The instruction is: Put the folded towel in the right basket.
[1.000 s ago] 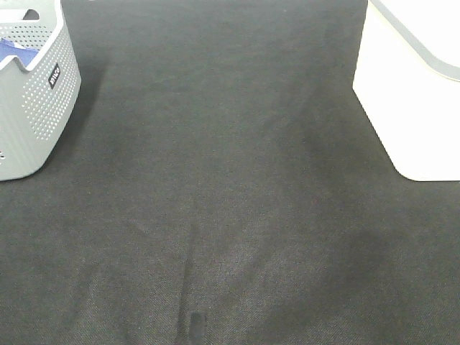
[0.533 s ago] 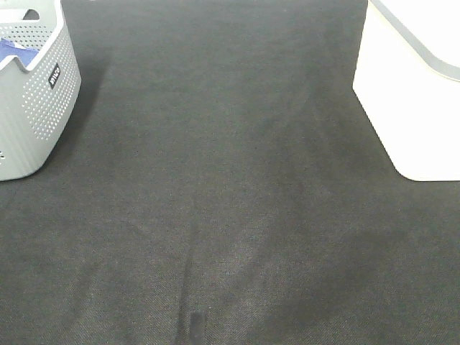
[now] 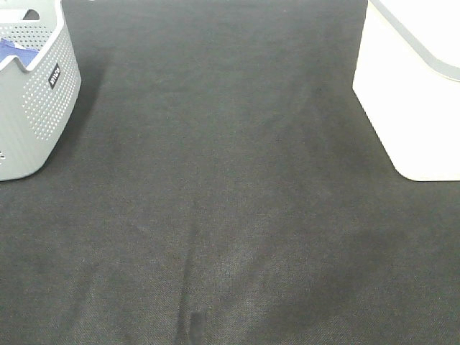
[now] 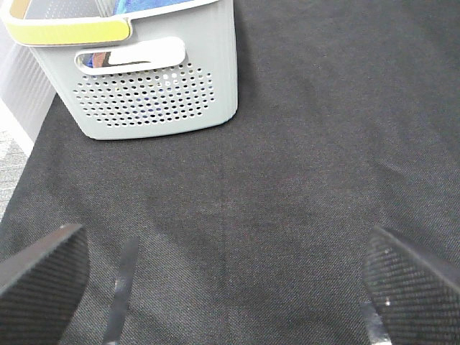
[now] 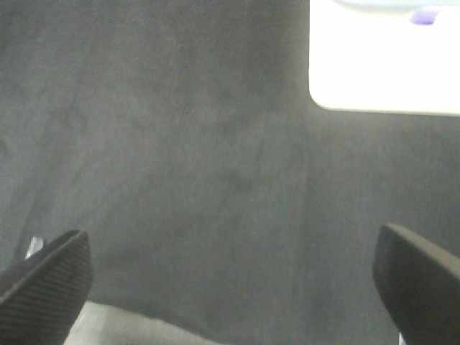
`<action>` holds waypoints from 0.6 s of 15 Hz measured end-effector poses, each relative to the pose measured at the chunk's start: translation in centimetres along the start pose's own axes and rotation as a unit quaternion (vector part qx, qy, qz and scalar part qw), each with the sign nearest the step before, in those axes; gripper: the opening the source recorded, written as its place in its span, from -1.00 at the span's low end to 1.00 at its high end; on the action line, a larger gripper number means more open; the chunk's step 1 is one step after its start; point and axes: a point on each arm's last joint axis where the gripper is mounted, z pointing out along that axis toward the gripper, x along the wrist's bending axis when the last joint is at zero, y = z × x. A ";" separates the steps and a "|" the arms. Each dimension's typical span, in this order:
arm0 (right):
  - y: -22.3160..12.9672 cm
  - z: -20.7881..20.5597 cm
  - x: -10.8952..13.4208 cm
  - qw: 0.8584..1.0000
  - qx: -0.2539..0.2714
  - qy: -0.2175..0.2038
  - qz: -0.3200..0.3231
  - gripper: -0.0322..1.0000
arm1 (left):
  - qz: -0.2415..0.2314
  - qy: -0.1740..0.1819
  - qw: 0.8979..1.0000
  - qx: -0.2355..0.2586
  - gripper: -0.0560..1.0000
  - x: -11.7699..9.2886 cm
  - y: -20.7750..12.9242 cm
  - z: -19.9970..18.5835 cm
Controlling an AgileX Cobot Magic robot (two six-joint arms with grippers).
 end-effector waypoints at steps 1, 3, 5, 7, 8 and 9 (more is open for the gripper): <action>-2.1 -0.7 0.1 1.000 -0.020 0.000 -0.002 0.96 | 0.000 0.000 1.000 0.000 0.94 0.0 0.0 0.0; -5.9 -1.6 0.3 0.998 -0.057 0.000 -0.006 0.96 | 0.000 0.001 1.000 0.000 0.94 0.0 0.0 0.0; -7.5 -1.8 0.3 0.997 -0.074 0.000 -0.008 0.96 | 0.000 0.001 1.000 0.000 0.94 0.0 0.0 0.0; -9.9 -1.6 0.4 0.995 -0.098 -0.001 -0.011 0.96 | 0.000 0.001 1.000 0.000 0.94 0.0 0.0 0.0; -10.7 -1.2 0.3 0.995 -0.100 -0.001 -0.011 0.96 | 0.000 0.001 1.000 0.000 0.94 0.0 0.0 0.0; -11.4 -0.8 0.3 0.995 -0.099 -0.001 -0.011 0.96 | 0.000 0.001 1.000 0.000 0.94 0.0 0.0 0.0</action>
